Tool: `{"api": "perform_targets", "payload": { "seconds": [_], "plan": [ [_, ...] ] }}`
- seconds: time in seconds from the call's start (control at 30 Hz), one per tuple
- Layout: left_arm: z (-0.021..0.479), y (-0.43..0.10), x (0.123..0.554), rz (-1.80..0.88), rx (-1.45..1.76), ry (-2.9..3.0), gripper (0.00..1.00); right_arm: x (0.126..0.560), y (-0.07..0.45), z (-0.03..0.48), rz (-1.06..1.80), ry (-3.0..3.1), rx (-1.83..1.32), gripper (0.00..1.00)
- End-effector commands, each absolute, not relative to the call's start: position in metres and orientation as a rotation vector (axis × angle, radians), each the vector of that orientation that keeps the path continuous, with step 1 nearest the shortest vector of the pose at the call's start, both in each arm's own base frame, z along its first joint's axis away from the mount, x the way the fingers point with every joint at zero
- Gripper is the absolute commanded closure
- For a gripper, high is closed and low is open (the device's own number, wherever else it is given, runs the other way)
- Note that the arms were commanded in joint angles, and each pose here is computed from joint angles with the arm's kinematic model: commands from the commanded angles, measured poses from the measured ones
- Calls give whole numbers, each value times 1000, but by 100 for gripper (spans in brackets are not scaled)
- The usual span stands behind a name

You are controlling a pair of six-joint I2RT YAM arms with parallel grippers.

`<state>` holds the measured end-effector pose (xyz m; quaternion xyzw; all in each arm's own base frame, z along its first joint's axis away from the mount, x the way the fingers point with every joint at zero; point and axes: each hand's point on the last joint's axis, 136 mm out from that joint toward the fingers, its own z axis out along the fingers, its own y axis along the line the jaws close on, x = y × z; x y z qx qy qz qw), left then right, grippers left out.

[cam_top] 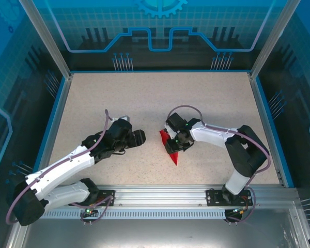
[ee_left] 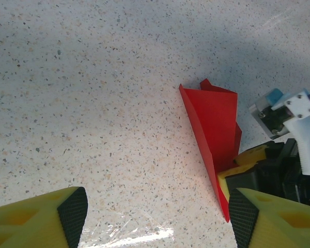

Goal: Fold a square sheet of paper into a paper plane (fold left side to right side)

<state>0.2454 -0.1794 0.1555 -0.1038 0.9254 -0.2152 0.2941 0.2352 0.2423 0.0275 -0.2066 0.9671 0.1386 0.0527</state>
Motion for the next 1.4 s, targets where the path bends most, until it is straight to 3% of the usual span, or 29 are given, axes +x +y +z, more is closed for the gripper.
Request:
{"api": "perform_targets", "payload": {
  "seconds": [0.0, 0.23, 0.43, 0.63, 0.87, 1.37],
  "plan": [
    [153, -175, 243, -572, -292, 2463, 24, 234, 245, 20, 371, 2964, -639, 72],
    [159, -179, 241, -606, -241, 2449, 20, 257, 247, 37, 444, 2929, -574, 91],
    [175, -190, 239, -704, -139, 2389, 1, 316, 226, 62, 367, 2920, -385, 92],
    [179, -193, 235, -729, -90, 2380, 1, 383, 201, 59, 243, 2926, -136, 92],
    [179, -200, 232, -763, -10, 2378, 1, 441, 196, 50, 141, 2945, -77, 91],
    [190, -204, 235, -740, 111, 2310, 1, 460, 196, 4, 101, 3046, -105, 90]
  ]
}}
